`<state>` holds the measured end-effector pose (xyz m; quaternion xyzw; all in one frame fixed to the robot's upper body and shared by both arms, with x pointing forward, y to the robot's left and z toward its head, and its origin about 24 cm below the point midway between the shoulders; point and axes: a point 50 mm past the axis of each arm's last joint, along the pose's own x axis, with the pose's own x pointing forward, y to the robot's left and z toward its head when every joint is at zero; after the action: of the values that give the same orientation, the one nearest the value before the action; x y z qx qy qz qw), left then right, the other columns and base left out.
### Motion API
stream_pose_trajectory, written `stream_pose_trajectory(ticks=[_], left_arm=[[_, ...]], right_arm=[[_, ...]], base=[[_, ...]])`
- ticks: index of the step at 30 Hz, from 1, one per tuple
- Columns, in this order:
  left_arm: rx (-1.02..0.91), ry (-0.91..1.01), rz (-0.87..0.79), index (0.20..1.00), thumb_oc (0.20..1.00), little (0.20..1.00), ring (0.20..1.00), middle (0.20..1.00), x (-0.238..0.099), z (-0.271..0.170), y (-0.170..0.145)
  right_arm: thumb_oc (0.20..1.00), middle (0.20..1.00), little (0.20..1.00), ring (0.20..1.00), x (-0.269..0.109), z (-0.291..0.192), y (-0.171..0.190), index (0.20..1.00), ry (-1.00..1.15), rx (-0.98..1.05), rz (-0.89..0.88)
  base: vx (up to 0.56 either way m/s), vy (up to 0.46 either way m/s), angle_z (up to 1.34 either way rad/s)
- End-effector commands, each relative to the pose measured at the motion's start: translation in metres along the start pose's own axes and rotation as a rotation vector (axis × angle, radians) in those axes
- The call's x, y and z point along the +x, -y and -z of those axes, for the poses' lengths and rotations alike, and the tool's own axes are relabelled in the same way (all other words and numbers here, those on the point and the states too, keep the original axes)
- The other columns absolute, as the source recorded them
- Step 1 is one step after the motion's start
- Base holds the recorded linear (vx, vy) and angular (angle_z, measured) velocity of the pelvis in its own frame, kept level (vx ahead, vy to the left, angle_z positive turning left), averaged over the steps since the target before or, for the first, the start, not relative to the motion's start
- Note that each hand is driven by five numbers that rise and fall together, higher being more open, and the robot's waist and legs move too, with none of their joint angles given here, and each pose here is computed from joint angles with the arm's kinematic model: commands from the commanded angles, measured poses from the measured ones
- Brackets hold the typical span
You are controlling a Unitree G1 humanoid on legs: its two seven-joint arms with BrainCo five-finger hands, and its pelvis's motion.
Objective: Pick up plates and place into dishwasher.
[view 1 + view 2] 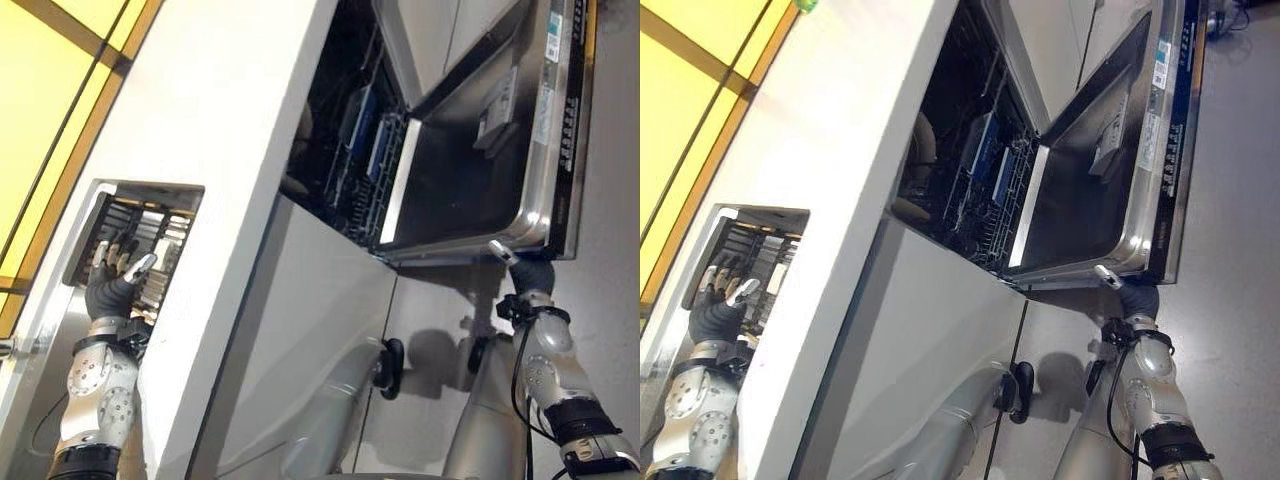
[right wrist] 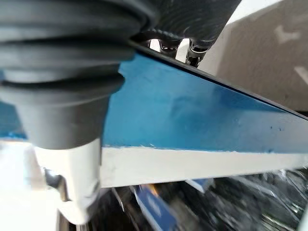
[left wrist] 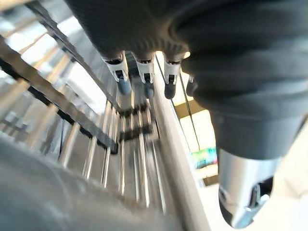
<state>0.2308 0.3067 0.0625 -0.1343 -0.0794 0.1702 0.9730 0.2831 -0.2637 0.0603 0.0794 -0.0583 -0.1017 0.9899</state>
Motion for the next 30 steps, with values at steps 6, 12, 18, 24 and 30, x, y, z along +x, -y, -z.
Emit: stream_pose_trajectory(ticks=[6,12,18,24,30], left_arm=[[0.074,-0.182,0.136,1.000,1.000,1.000,1.000,1.000,-0.037,0.043,0.020],[0.146,-0.191,0.134,1.000,1.000,1.000,1.000,1.000,-0.036,0.040,0.009],[0.193,-0.194,0.140,1.000,1.000,1.000,1.000,1.000,-0.036,0.040,0.006],[0.210,-0.211,0.154,1.000,1.000,1.000,1.000,1.000,-0.038,0.045,0.007],[0.217,-0.225,0.146,1.000,1.000,1.000,1.000,1.000,-0.041,0.049,0.006]], right_arm=[[1.000,1.000,1.000,1.000,0.041,-0.151,-0.102,1.000,0.633,0.048,-0.391],[1.000,1.000,1.000,1.000,0.036,-0.144,-0.100,1.000,0.638,0.080,-0.356],[1.000,1.000,1.000,1.000,0.029,-0.131,-0.100,1.000,0.620,0.099,-0.321],[1.000,1.000,1.000,1.000,0.022,-0.113,-0.082,1.000,0.571,0.115,-0.257],[1.000,1.000,1.000,1.000,0.012,-0.084,-0.057,1.000,0.448,0.109,-0.136]], base=[[0.15,-0.057,0.39],[0.15,-0.089,0.47],[0.08,-0.089,0.35],[0.01,-0.059,-0.01],[0.00,-0.014,0.00]])
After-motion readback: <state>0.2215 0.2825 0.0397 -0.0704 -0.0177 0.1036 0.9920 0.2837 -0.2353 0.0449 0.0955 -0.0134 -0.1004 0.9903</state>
